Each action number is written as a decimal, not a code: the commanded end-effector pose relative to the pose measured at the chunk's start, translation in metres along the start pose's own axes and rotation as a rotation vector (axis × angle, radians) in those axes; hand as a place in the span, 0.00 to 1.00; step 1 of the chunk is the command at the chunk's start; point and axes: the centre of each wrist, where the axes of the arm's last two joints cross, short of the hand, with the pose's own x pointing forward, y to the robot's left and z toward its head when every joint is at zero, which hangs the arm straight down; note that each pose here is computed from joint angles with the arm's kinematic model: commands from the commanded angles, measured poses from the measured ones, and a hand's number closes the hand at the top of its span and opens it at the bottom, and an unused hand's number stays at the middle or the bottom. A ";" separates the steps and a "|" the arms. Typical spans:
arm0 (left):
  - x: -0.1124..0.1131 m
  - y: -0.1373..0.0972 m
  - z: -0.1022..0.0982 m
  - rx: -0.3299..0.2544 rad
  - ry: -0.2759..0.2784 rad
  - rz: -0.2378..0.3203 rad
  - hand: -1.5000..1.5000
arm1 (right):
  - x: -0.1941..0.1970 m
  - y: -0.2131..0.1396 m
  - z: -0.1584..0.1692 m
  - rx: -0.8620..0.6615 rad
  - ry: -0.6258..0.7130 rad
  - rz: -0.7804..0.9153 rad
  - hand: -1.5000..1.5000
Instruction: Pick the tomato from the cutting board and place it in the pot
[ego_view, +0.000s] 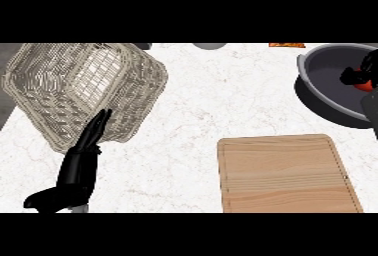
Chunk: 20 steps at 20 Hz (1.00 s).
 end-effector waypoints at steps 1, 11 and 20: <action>-0.010 0.008 0.002 -0.030 0.034 0.026 0.50 | -0.025 0.015 0.002 0.070 0.063 0.011 1.00; 0.002 0.004 -0.013 -0.041 0.035 0.032 0.50 | -0.070 0.027 0.005 0.274 0.197 -0.112 0.00; -0.004 -0.005 -0.001 0.004 0.053 0.028 0.50 | -0.057 0.011 -0.002 -0.085 0.113 -0.705 0.00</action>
